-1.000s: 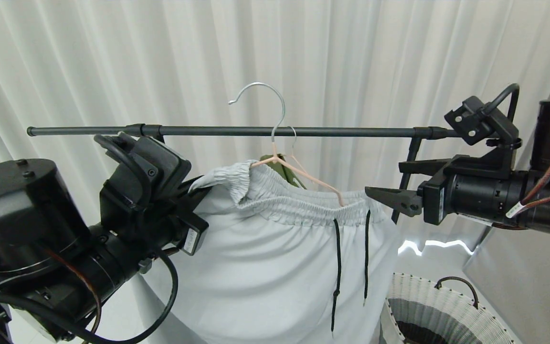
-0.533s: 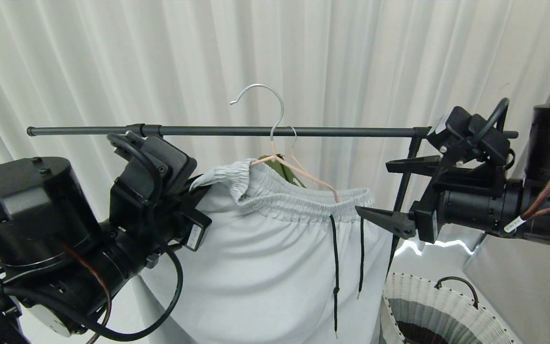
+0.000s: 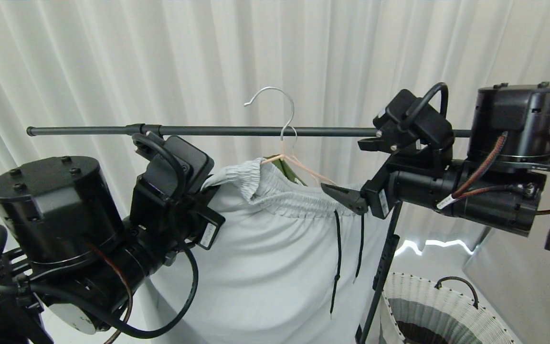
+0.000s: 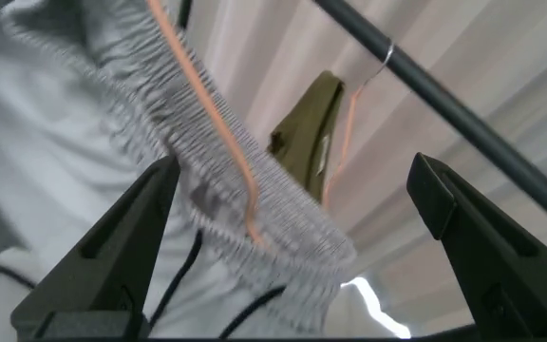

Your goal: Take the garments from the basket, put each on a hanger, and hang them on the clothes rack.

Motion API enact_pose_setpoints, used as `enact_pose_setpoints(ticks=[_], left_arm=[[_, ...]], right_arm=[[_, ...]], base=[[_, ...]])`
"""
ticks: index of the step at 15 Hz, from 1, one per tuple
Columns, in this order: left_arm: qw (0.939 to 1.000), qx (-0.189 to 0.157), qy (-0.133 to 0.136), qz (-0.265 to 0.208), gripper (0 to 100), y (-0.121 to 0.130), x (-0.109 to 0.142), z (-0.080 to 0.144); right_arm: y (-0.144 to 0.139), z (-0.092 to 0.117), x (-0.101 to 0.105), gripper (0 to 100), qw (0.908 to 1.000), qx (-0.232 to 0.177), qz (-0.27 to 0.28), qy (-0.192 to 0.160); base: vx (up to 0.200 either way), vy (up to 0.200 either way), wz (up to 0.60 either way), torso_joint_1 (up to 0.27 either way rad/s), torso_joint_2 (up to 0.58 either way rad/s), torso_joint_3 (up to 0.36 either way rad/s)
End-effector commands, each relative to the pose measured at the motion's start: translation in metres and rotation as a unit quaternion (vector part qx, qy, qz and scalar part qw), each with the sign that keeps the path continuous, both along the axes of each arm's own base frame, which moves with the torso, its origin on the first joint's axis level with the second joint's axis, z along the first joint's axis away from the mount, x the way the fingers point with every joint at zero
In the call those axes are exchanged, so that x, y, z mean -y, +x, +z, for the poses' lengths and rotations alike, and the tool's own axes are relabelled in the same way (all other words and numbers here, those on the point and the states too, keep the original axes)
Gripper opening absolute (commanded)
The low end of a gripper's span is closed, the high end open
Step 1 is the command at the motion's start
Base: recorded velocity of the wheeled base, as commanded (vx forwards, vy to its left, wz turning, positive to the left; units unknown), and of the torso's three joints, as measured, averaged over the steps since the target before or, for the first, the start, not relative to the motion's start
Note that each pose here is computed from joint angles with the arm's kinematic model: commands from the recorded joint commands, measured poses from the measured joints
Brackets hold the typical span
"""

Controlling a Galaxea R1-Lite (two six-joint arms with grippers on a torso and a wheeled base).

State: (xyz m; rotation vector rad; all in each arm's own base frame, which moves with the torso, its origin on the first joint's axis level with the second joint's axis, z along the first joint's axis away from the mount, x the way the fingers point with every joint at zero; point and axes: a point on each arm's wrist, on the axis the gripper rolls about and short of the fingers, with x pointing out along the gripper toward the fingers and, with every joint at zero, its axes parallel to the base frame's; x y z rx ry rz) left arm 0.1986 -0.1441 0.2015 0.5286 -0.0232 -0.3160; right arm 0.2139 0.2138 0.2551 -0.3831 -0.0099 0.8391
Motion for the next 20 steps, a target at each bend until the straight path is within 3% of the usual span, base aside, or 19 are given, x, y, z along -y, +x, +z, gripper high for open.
enact_pose_setpoints(ticks=[1, 4, 9, 14, 15, 20], left_arm=[[1.0000, -0.002, 0.001, -0.007, 0, 0.002, 0.007, -0.001], [0.9999, 0.006, -0.004, -0.010, 0, 0.002, 0.016, 0.004], [0.9998, 0.006, -0.005, -0.020, 0, -0.002, 0.021, 0.005], [0.9995, 0.009, -0.007, -0.030, 0, -0.004, 0.026, 0.006], [0.9994, 0.008, -0.006, -0.032, 0, -0.005, 0.027, 0.006], [0.9994, 0.008, -0.006, -0.032, 0, -0.005, 0.027, 0.006]], right_arm=[[0.005, -0.009, -0.017, 100, 0.9999, -0.006, 0.006, -0.011], [0.012, -0.007, -0.024, 100, 0.9998, 0.009, 0.007, -0.019], [0.021, -0.001, -0.019, 100, 0.9988, 0.032, -0.028, -0.024], [0.025, -0.004, -0.021, 100, 0.9980, 0.048, -0.029, -0.029], [0.025, -0.003, -0.022, 0, 0.9980, 0.051, -0.028, -0.026], [0.021, -0.003, -0.024, 0, 0.9981, 0.051, -0.022, -0.025]], base=[[0.000, 0.000, 0.00, 0.000, 0.00, 0.000], [0.000, 0.000, 0.00, 0.000, 0.00, 0.000], [0.000, 0.000, 0.00, 0.000, 0.00, 0.000], [0.000, 0.000, 0.00, 0.000, 0.00, 0.000], [0.000, 0.000, 0.00, 0.000, 0.00, 0.000], [0.000, 0.000, 0.00, 0.000, 0.00, 0.000]])
